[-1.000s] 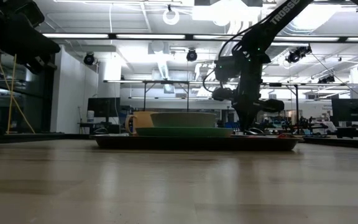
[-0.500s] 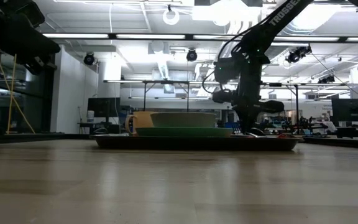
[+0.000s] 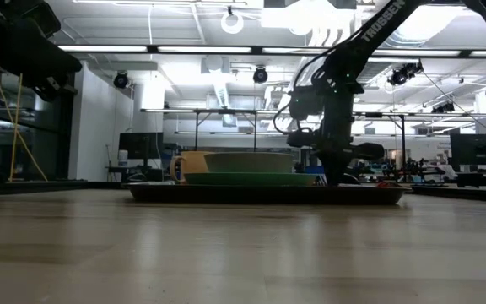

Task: Set up tray
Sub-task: Put the blue fork on top of the red table napkin to the right of the green plate

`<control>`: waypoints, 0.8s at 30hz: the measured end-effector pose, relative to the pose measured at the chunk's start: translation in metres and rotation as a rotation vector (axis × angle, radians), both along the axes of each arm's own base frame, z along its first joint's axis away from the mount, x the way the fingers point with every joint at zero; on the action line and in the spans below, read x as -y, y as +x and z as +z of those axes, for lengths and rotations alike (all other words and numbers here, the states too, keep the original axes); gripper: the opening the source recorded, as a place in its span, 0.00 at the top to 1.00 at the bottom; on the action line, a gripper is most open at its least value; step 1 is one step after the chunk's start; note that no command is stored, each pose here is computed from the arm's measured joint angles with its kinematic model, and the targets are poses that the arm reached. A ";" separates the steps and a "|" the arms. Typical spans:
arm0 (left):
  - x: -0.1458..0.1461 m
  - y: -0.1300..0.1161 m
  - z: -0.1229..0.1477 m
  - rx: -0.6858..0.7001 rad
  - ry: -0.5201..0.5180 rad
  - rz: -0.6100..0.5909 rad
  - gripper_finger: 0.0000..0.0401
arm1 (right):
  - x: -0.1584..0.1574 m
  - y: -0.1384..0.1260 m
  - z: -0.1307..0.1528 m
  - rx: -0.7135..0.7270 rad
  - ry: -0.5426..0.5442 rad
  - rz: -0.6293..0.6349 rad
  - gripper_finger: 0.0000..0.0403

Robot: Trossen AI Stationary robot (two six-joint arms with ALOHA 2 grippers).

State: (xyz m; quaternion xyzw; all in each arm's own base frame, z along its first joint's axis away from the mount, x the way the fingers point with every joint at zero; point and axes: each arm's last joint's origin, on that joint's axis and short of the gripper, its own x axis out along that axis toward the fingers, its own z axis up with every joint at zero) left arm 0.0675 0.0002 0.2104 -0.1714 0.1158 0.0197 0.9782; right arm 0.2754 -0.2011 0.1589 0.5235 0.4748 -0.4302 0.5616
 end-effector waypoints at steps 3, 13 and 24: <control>0.000 0.000 0.000 -0.001 0.000 0.000 0.86 | 0.000 0.001 0.000 0.006 -0.004 0.000 1.00; 0.000 0.000 0.000 0.000 0.000 0.000 0.86 | 0.001 0.000 0.000 0.006 -0.003 -0.002 1.00; 0.000 0.000 0.000 -0.001 0.000 0.000 0.86 | 0.000 0.000 0.000 0.008 0.009 0.026 1.00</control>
